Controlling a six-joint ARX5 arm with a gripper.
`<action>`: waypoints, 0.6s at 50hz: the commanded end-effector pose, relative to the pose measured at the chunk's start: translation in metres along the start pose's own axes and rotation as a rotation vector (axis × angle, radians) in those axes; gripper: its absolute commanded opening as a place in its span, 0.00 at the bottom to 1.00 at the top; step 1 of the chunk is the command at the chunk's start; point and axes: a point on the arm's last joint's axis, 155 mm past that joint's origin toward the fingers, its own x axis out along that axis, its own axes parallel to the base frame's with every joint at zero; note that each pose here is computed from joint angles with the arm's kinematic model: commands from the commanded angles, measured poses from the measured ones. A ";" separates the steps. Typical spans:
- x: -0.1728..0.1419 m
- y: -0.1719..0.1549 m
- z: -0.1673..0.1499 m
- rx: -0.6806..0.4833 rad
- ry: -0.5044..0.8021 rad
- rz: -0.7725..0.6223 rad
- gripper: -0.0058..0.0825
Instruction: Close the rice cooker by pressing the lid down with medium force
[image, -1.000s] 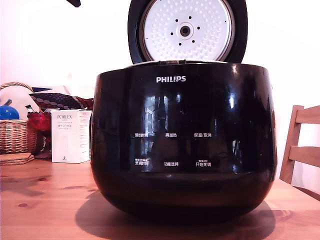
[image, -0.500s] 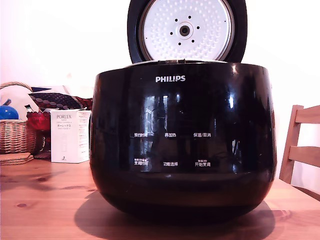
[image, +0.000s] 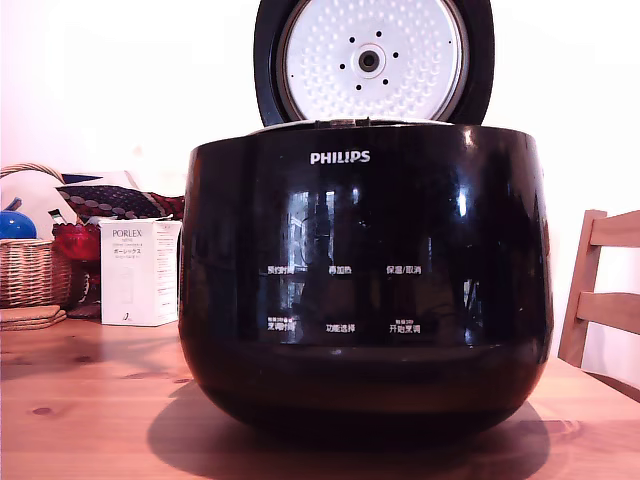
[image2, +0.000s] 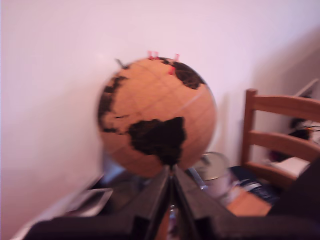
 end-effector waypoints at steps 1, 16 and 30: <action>0.004 -0.005 0.014 -0.001 -0.030 -0.023 0.04; 0.041 -0.025 0.014 -0.030 0.011 -0.128 0.04; 0.056 -0.046 -0.017 -0.097 0.115 -0.226 0.04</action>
